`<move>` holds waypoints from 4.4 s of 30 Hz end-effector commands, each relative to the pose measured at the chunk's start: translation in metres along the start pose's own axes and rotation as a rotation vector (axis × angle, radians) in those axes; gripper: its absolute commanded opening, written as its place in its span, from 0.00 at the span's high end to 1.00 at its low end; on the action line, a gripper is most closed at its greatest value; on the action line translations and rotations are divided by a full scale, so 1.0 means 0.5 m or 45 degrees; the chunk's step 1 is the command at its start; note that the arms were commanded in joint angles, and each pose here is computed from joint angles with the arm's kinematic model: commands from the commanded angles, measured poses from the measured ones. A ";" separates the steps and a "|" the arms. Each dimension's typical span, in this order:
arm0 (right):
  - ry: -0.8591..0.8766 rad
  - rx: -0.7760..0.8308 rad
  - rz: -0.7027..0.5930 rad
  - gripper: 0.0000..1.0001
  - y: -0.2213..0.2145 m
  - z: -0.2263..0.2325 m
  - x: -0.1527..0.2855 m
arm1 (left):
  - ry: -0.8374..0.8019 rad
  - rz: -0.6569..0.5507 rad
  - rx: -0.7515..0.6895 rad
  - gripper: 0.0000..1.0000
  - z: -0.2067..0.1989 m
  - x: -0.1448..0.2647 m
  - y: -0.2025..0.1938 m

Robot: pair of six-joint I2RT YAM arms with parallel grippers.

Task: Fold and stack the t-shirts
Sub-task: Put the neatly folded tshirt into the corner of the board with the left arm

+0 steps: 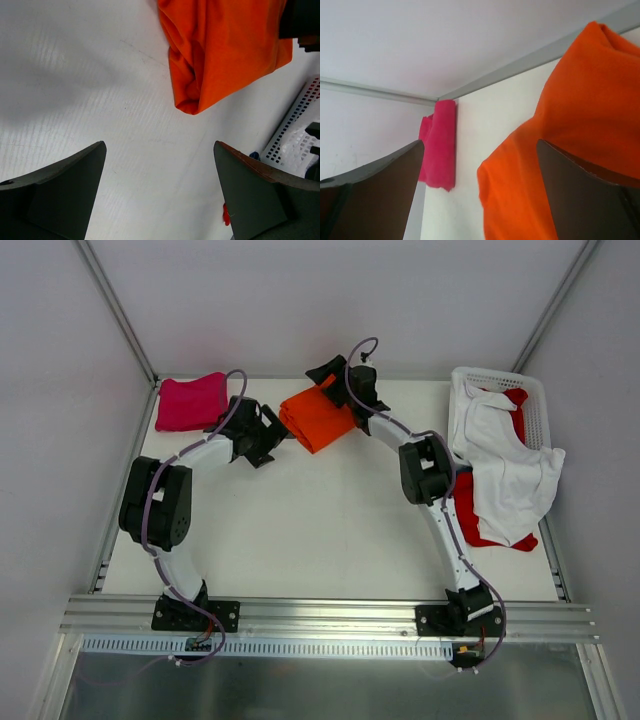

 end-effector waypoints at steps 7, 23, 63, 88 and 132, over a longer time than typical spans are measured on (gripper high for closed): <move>0.412 0.179 -0.153 0.01 0.171 0.357 0.281 | 0.145 -0.139 0.068 0.12 0.022 -0.027 -0.021; 0.035 0.260 -0.265 0.01 0.135 0.117 0.703 | 0.193 -0.273 0.313 0.14 0.019 -0.200 -0.012; 0.041 0.002 -0.208 0.01 0.151 0.036 0.726 | -0.039 -0.018 -0.263 1.00 0.013 -0.182 0.292; 0.059 -0.061 -0.135 0.01 0.128 0.005 0.690 | 0.062 -0.321 -0.534 1.00 0.072 0.083 0.555; 0.044 -0.150 -0.035 0.01 0.088 -0.077 0.636 | 0.474 -0.677 -0.392 1.00 0.178 0.251 0.691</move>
Point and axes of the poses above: each gripper's point midway between its finger pads, its own x axis back along the fingers, its own z axis along the line the jaws close on, y = z × x, the point moved 1 cm from there along x, back along the fingers, and after that the axes turned 6 degrees about -x, right-handed, at the moved point
